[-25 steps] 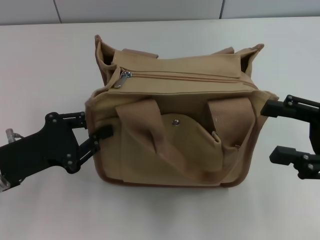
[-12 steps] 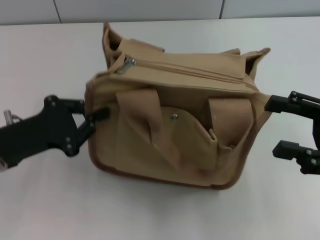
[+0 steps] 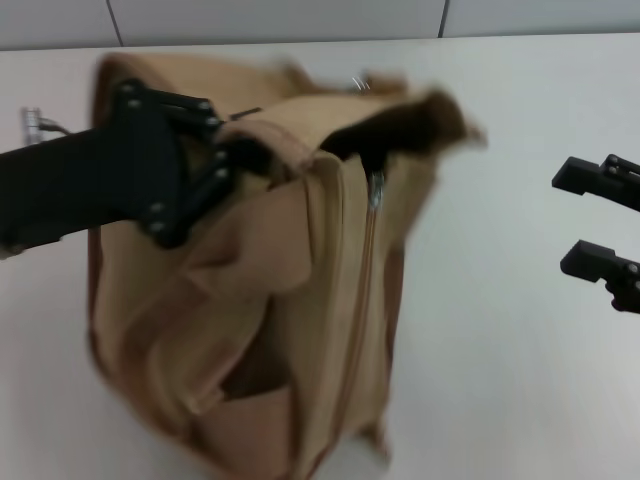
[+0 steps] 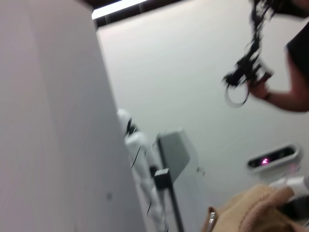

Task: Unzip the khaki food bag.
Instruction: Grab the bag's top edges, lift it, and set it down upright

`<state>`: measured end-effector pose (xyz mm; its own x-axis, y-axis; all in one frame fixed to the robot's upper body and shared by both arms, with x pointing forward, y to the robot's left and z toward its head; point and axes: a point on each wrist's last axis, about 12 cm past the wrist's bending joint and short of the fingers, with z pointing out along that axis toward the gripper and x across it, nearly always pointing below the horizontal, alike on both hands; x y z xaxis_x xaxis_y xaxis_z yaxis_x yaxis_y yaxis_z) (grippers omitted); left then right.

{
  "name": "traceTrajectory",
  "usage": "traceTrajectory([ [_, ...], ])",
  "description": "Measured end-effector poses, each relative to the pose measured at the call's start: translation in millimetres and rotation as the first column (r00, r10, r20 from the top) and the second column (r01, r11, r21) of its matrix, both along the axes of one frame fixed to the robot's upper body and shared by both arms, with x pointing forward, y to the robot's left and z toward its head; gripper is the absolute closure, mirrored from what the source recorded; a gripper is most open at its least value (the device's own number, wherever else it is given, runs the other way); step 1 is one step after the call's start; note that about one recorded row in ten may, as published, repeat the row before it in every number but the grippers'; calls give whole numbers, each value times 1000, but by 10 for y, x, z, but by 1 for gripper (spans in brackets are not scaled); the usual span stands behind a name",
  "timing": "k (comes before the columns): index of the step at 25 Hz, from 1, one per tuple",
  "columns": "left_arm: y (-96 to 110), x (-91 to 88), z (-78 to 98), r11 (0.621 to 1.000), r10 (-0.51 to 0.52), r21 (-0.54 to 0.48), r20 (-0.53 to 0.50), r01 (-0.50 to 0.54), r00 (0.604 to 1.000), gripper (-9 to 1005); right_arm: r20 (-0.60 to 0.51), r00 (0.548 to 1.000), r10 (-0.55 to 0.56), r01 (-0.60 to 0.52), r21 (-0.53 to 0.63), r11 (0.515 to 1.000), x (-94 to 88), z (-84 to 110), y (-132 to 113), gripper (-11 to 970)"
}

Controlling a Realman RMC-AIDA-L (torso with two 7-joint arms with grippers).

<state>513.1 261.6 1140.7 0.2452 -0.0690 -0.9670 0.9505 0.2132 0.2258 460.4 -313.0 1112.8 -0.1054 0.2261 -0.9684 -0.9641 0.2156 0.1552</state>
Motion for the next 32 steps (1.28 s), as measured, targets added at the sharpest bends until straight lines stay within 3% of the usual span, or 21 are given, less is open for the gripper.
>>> traceTrajectory([
  [5,-120,83,-102,997,34,66,-29,-32,999,942,-4,999,-36,36,-2,999,0,-49,-3,244],
  [11,-120,163,-114,992,106,67,-30,-104,994,944,-1,999,-50,50,-3,999,2,-75,2,249],
  [12,-79,233,-117,981,190,54,-14,-189,982,943,-4,998,-58,58,-6,998,9,-82,0,249],
  [20,235,356,14,914,405,-17,50,-405,913,944,1,998,-70,70,-11,997,21,-71,-30,255],
  [24,248,278,6,923,385,-32,66,-384,921,943,3,997,-81,81,-6,997,19,-70,-40,258],
  [28,-6,231,-242,950,306,41,58,-308,950,943,3,996,-86,86,0,996,15,-73,-36,261],
  [32,-114,242,-403,950,298,86,33,-300,954,942,1,997,-80,80,6,997,6,-69,-34,264],
])
